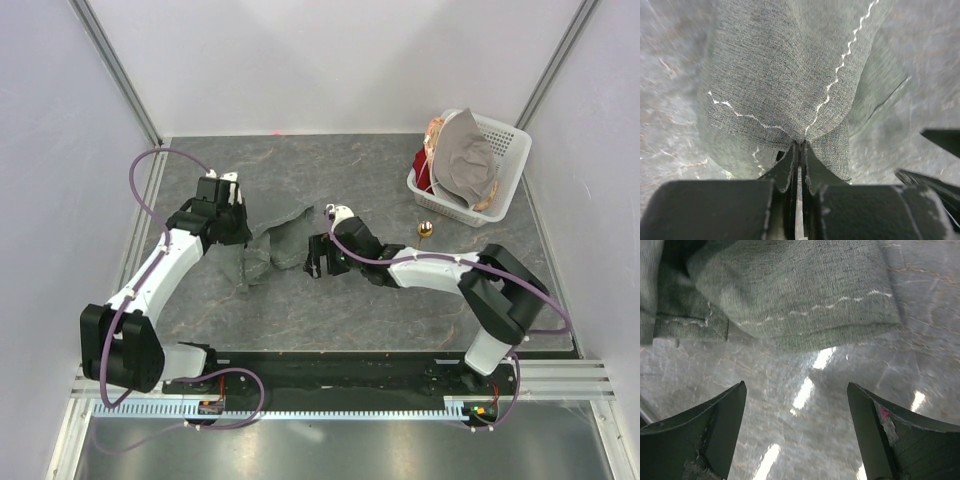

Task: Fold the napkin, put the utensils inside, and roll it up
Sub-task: Flatten the napkin out

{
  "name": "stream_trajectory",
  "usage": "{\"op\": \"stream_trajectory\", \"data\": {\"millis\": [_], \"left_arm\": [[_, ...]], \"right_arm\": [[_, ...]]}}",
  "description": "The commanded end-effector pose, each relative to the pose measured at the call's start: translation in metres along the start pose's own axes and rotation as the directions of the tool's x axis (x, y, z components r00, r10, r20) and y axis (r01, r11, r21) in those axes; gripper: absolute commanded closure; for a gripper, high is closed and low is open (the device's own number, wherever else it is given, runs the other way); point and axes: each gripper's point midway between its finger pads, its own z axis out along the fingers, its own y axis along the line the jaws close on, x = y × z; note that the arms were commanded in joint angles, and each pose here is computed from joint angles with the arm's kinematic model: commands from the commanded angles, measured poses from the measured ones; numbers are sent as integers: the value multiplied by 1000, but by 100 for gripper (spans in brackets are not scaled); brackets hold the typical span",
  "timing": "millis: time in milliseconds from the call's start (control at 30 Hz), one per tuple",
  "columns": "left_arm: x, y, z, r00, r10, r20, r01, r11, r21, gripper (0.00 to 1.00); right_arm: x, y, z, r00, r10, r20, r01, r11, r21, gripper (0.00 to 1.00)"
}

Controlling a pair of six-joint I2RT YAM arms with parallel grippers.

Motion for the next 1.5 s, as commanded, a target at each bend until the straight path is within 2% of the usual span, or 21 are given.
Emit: {"op": "stream_trajectory", "data": {"millis": [0, 567, 667, 733, 767, 1067, 1200, 1400, 1467], "left_arm": [[13, -1, 4, 997, 47, -57, -43, 997, 65, 93], [38, 9, 30, 983, 36, -178, -24, 997, 69, 74], [42, 10, 32, 981, 34, -190, -22, 998, 65, 80], [40, 10, 31, 983, 34, -182, -22, 998, 65, 96], [36, 9, 29, 986, 33, -166, -22, 998, 65, 98], [-36, -1, -11, 997, -6, 71, 0, 996, 88, 98], [-43, -3, -16, 996, -14, 85, 5, 994, 110, 98], [-48, -2, -22, 994, -38, 102, 25, 991, 129, 98], [-53, -3, -26, 992, -48, 117, 31, 990, 137, 98]], "right_arm": [[-15, 9, 18, 999, 26, 19, -26, 1000, 3, 10], [-1, 5, 26, 999, 19, -37, -18, 1000, 23, 9], [3, 8, 29, 999, 14, -49, -13, 1000, 16, 9], [3, 14, 30, 999, 9, -53, -9, 1000, 2, 9], [5, 19, 31, 998, 2, -57, -3, 1000, -7, 10], [-2, 77, 39, 1000, 6, -23, -10, 984, -180, 10], [-15, 102, 47, 1000, 23, -7, -24, 968, -250, 10], [-21, 117, 72, 1000, 14, -22, -19, 960, -281, 10], [-17, 119, 82, 999, 10, -42, -22, 955, -296, 13]]}}
